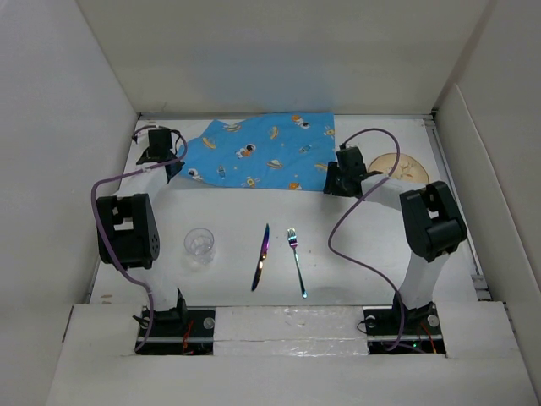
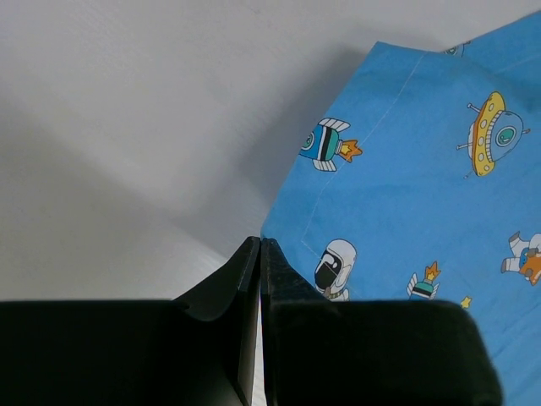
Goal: Set the dinner table for one person
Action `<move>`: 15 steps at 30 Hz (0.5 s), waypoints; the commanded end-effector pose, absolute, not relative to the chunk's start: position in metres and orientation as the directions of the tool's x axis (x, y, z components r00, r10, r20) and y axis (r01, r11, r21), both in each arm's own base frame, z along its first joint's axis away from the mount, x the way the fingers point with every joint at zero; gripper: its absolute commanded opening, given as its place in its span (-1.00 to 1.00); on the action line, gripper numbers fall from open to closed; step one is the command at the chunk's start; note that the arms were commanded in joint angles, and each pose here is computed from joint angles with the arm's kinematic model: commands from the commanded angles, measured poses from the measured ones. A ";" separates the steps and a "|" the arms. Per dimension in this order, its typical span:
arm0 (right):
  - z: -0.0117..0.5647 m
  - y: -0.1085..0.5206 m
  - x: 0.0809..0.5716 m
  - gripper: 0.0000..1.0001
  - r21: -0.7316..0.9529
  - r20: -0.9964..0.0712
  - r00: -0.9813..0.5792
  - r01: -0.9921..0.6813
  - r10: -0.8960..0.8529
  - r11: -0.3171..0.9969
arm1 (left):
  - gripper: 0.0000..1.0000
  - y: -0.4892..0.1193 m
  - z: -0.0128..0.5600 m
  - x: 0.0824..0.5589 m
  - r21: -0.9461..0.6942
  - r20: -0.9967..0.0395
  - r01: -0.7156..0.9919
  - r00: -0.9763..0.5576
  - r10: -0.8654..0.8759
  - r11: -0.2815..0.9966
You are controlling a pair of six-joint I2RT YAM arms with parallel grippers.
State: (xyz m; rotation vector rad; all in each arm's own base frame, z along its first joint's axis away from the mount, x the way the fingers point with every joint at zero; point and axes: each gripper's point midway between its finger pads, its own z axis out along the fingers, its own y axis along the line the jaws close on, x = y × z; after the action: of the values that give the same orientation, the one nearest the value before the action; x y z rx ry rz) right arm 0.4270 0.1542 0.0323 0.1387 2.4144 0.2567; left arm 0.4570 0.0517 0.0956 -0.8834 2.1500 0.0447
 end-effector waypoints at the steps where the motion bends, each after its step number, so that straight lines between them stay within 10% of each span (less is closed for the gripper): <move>1: 0.023 0.152 0.431 -0.02 0.205 -0.637 -0.743 0.093 0.205 0.974 | -1.00 0.056 0.130 0.460 -0.288 -0.732 -0.582 -0.378 -0.566 0.761; 15: 0.022 0.155 0.441 -0.28 0.168 -0.634 -0.745 0.131 0.209 0.977 | -1.00 0.075 0.142 0.465 -0.228 -0.783 -0.629 -0.336 -0.524 0.743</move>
State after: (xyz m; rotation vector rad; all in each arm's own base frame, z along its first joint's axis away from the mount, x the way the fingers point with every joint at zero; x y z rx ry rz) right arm 0.4469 0.1544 0.0314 0.2361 2.3815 0.1925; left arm 0.4550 0.0685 0.1162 -0.8792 2.0813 0.1444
